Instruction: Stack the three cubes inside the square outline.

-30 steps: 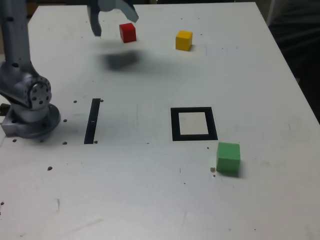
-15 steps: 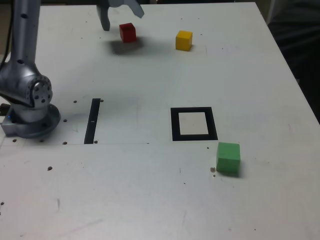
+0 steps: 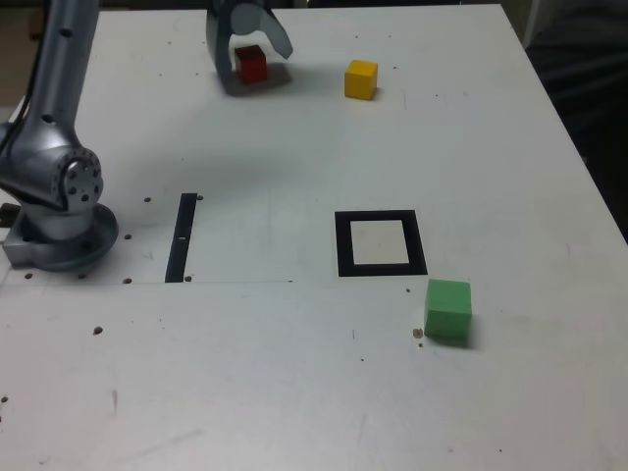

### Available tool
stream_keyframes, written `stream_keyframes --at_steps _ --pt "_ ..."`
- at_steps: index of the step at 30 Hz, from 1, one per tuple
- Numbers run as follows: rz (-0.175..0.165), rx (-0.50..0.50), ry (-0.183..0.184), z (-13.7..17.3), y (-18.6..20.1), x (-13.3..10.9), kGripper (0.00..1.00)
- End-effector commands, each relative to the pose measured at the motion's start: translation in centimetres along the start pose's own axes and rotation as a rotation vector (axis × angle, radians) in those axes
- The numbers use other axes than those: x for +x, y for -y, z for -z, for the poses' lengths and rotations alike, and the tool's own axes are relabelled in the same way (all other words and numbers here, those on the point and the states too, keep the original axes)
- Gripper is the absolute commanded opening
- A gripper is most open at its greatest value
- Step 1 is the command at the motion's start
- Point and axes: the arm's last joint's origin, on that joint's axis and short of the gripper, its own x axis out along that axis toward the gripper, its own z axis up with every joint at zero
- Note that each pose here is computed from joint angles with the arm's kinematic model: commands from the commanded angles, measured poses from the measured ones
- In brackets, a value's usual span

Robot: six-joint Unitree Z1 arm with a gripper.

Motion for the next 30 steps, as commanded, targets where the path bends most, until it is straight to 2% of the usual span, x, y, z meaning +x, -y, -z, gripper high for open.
stream_keyframes --at_steps 1,3,5,8,21,30 --pt "-0.005 -0.013 -0.011 -0.10 -0.25 0.08 0.59" --pt "-0.013 -0.019 -0.015 -0.15 -0.34 0.01 0.44" --pt "-0.017 -0.019 -0.018 -0.20 -0.40 -0.01 0.34" --pt "-0.016 -0.017 -0.020 -0.30 -0.41 0.10 0.27" --pt "-0.018 -0.013 -0.019 -0.58 -0.36 0.30 0.26" --pt "-0.031 0.004 -0.007 -0.85 0.43 -0.30 0.26"
